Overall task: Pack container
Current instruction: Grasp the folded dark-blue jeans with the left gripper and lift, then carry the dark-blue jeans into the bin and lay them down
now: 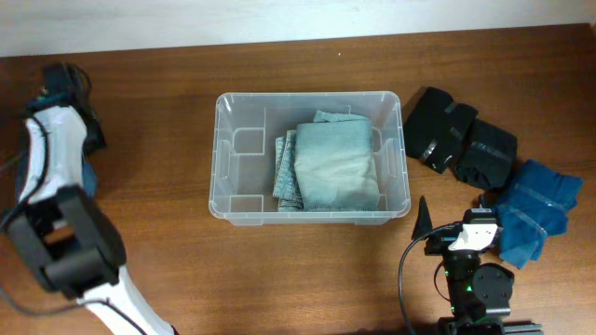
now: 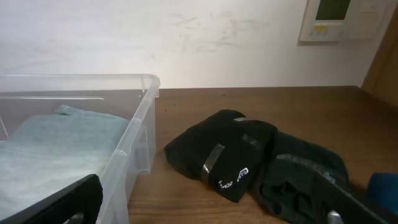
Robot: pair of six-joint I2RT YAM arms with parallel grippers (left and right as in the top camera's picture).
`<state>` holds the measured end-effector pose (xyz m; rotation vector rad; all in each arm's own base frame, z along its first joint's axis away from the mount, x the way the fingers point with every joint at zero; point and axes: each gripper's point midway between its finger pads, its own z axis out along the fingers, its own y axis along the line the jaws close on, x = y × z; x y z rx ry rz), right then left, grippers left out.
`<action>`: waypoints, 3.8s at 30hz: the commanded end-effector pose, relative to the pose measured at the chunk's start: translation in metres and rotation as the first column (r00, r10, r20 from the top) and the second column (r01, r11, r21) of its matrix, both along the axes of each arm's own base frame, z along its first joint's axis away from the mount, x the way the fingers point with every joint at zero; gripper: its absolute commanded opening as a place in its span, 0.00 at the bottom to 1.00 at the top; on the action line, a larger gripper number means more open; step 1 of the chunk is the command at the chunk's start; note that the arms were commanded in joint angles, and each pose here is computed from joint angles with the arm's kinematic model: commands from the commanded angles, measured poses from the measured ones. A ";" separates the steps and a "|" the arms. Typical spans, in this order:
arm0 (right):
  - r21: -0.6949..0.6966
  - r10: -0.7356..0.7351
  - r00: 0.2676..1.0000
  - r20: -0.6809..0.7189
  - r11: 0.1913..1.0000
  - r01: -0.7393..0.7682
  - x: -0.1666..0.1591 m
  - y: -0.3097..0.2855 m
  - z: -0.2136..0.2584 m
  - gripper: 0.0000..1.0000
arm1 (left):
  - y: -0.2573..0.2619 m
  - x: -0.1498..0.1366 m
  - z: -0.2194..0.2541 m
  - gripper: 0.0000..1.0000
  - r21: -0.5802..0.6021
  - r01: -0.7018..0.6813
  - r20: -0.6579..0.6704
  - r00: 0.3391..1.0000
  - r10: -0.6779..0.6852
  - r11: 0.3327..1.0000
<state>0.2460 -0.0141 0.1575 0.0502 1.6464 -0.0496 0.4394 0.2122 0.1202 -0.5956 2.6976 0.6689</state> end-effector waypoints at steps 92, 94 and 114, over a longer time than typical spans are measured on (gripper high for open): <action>0.005 -0.018 1.000 -0.004 1.000 0.018 0.000 -0.003 -0.002 0.98 | -0.454 -0.062 0.173 0.01 0.062 0.565 0.470 0.711 -0.524 0.823; 0.005 -0.018 1.000 -0.005 1.000 0.018 0.000 -0.003 -0.002 0.98 | -0.469 -0.063 0.190 0.01 0.006 0.597 0.523 0.682 -0.512 0.802; 0.005 -0.019 1.000 -0.005 1.000 0.019 0.000 -0.003 -0.003 0.98 | -0.504 -0.059 0.214 0.00 -0.108 0.669 0.628 0.619 -0.471 0.736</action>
